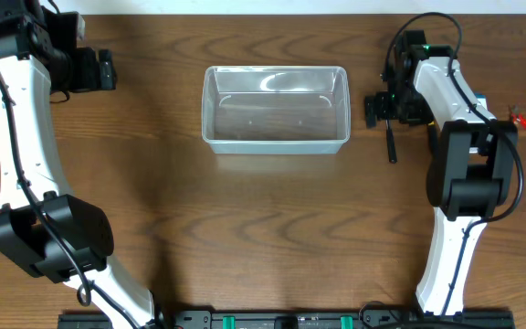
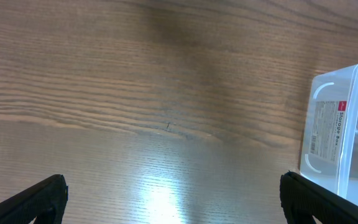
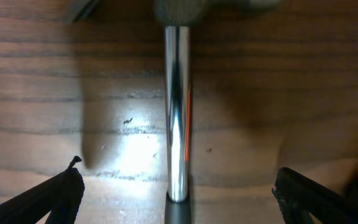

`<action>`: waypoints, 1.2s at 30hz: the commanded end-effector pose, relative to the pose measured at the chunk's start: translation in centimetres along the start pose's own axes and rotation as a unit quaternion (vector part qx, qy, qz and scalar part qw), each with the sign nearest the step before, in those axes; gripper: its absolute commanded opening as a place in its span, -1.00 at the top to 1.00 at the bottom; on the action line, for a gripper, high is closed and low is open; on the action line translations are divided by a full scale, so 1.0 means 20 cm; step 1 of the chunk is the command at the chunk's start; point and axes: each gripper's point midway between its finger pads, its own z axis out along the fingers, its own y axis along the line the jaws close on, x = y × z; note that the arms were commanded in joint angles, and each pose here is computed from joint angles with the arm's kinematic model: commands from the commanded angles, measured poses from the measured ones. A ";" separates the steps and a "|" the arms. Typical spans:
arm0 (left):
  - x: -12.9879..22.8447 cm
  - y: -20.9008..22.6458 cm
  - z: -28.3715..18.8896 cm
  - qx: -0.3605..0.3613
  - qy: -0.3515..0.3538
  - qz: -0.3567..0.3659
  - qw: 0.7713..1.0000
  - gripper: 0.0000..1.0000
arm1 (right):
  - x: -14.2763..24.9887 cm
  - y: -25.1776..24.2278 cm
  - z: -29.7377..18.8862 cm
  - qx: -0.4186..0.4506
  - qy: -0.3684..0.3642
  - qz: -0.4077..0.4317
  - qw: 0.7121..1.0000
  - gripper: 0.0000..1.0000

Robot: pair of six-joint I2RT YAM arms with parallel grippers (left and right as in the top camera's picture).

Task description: Pack container

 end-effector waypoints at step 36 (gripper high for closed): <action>0.00 0.01 -0.01 -0.005 0.000 0.001 1.000 -0.96 | -0.14 0.02 -0.02 -0.017 -0.041 -0.013 0.999 -0.99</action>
